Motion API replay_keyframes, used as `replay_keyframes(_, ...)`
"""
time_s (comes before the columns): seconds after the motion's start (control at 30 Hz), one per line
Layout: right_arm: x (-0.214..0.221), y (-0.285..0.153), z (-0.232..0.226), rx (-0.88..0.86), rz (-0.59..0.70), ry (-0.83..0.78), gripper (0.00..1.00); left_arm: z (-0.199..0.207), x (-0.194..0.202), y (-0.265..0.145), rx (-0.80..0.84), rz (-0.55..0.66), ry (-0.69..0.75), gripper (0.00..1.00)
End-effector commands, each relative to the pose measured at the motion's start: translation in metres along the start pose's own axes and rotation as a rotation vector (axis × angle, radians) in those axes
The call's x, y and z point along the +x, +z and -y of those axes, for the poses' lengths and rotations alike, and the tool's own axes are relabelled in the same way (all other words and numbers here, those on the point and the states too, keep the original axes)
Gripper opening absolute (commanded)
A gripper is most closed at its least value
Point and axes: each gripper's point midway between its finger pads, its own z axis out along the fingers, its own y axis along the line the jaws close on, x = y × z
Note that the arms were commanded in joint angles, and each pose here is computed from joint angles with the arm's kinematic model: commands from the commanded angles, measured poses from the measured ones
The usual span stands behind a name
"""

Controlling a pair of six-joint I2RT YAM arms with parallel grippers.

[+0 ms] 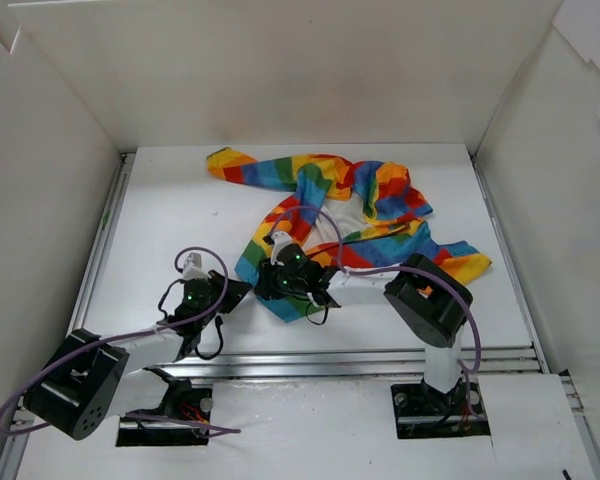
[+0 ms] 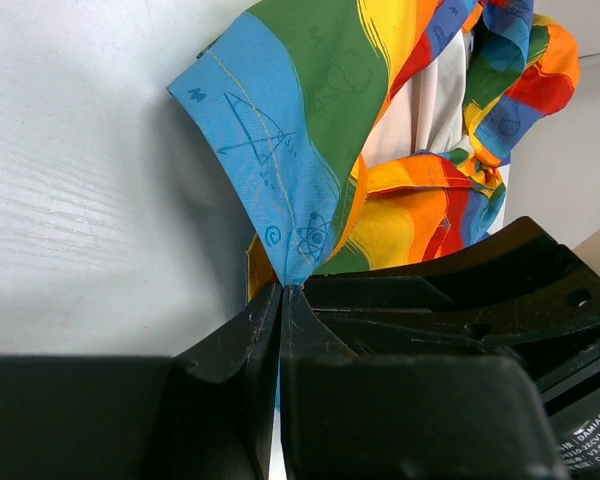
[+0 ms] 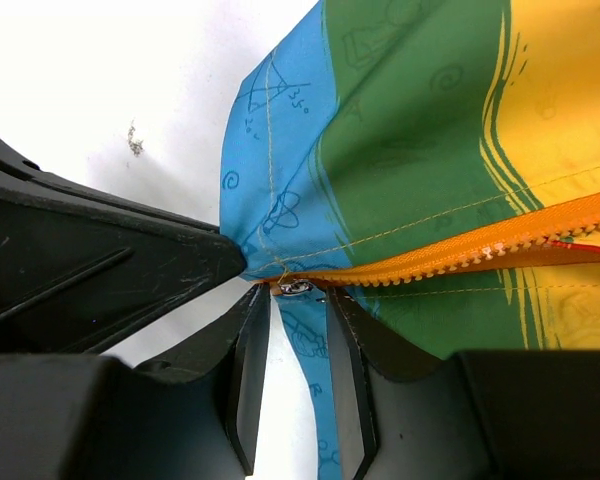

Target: Zip up the jacket

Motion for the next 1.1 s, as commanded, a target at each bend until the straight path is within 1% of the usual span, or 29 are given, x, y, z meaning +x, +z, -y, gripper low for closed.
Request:
replay_keyframes(0.0,-0.038,-0.006,-0.017,-0.032,0.119,-0.047,0.27,0.018,-0.011,-0.002,0.066,0.028,0.019,0.0)
replay_keyframes(0.27,-0.032,-0.001,-0.021,-0.065,0.102,-0.067,0.3,0.019,-0.009,-0.002,0.072,0.019,0.02,0.0)
replay_keyframes(0.3,-0.031,-0.001,-0.021,-0.075,0.099,-0.078,0.23,0.02,-0.009,-0.002,0.075,0.019,0.02,0.0)
replay_keyframes(0.33,-0.032,-0.001,-0.023,-0.085,0.101,-0.084,0.2,0.02,-0.009,-0.002,0.079,0.019,0.021,0.0)
replay_keyframes(0.37,-0.031,-0.001,-0.026,-0.105,0.1,-0.09,0.13,0.019,-0.008,-0.002,0.077,0.015,0.019,0.0)
replay_keyframes(0.43,-0.031,-0.001,-0.029,-0.13,0.104,-0.098,0.12,0.019,-0.01,-0.003,0.078,0.02,0.014,0.0)
replay_keyframes(0.53,-0.029,0.0,-0.034,-0.164,0.114,-0.104,0.16,0.019,-0.008,-0.003,0.085,0.011,0.011,0.0)
replay_keyframes(0.57,-0.03,0.0,-0.034,-0.166,0.117,-0.103,0.24,0.02,-0.008,-0.003,0.088,0.011,0.011,0.0)
replay_keyframes(0.6,-0.029,0.001,-0.034,-0.169,0.116,-0.102,0.28,0.021,-0.008,-0.004,0.09,0.01,0.008,0.0)
replay_keyframes(0.67,-0.028,0.002,-0.034,-0.173,0.12,-0.103,0.33,0.022,-0.009,-0.005,0.096,0.011,0.008,0.0)
replay_keyframes(0.83,-0.025,0.004,-0.032,-0.177,0.124,-0.103,0.31,0.024,-0.012,-0.006,0.106,0.018,-0.001,0.0)
replay_keyframes(0.93,-0.028,-0.002,-0.031,-0.178,0.153,-0.102,0.3,0.024,-0.013,-0.008,0.108,0.015,-0.003,0.0)
replay_keyframes(0.97,-0.028,-0.004,-0.032,-0.184,0.159,-0.109,0.26,0.025,-0.013,-0.008,0.111,0.015,0.0,0.0)
replay_keyframes(1.0,-0.029,-0.006,-0.032,-0.189,0.165,-0.116,0.25,0.025,-0.012,-0.008,0.111,0.012,0.0,0.0)
replay_keyframes(1.03,-0.03,-0.011,-0.033,-0.196,0.18,-0.122,0.24,0.025,-0.011,-0.008,0.112,0.007,0.0,0.0)
replay_keyframes(1.07,-0.03,-0.013,-0.033,-0.199,0.183,-0.133,0.27,0.024,-0.01,-0.009,0.112,0.003,-0.001,0.0)
